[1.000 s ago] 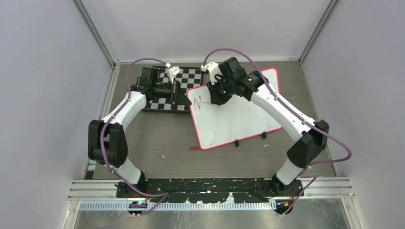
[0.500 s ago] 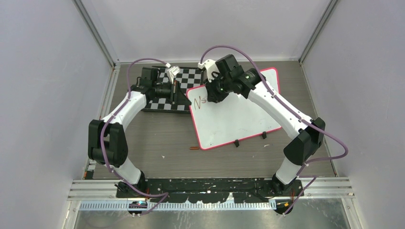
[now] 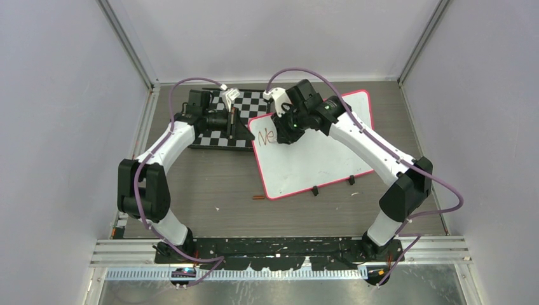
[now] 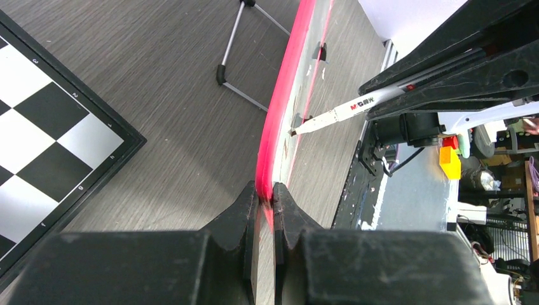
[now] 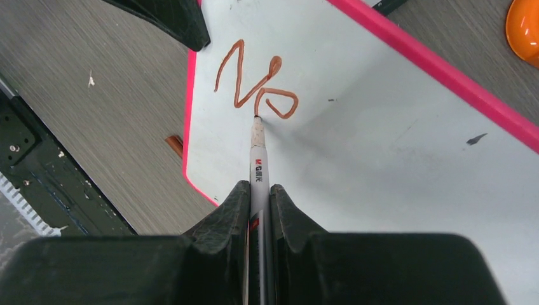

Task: Write a sentence on the whiteboard

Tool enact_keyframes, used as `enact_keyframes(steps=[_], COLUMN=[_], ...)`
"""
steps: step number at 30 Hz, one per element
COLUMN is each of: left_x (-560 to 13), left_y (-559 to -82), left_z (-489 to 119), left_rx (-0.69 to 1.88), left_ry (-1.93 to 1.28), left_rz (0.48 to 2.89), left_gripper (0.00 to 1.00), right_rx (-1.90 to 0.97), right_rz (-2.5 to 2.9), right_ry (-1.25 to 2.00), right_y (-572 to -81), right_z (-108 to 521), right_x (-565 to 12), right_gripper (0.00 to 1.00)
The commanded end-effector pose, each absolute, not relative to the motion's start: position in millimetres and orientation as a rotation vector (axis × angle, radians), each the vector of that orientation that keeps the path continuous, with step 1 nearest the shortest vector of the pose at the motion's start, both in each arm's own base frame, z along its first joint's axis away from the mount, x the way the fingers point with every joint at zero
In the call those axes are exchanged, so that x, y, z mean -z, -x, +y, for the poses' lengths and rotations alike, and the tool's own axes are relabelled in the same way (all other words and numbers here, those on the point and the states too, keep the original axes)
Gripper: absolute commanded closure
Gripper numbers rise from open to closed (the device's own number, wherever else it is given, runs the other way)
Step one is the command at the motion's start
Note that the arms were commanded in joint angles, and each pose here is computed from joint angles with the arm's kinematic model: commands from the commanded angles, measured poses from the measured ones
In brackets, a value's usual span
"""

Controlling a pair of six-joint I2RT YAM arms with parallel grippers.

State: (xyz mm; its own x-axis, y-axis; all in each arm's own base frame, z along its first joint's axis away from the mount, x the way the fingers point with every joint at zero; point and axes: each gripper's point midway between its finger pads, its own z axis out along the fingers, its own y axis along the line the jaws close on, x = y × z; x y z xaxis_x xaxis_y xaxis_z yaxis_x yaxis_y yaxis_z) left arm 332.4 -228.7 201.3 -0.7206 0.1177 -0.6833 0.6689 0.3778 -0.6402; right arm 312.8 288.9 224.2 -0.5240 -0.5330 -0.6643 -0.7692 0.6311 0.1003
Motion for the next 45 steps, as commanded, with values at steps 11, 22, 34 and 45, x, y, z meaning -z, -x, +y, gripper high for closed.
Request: enact_keyframes(steps=[11,22,34,45], left_x=[-211,-213,-211,-209], left_y=[-329,-329,-329,-329], left_z=[-237,-239,-238,-238], left_rx=[1.356,1.356,1.355,1.351], left_ry=[-0.754,-0.756,-0.758,-0.758], left_rz=[2.035,2.032,2.039,2.047], left_gripper=[1.00,1.00,1.00,1.00], right_rx=[-0.498,-0.441,-0.451,-0.420], right_rz=[2.189,2.147,2.139,2.207], right_ry=[0.993,0.967,0.970,0.957], right_y=[-307,-322,-333,-329], right_z=[270,270,280,261], right_x=[-268,-272,-270,-244], right_gripper=[1.00,1.00,1.00,1.00])
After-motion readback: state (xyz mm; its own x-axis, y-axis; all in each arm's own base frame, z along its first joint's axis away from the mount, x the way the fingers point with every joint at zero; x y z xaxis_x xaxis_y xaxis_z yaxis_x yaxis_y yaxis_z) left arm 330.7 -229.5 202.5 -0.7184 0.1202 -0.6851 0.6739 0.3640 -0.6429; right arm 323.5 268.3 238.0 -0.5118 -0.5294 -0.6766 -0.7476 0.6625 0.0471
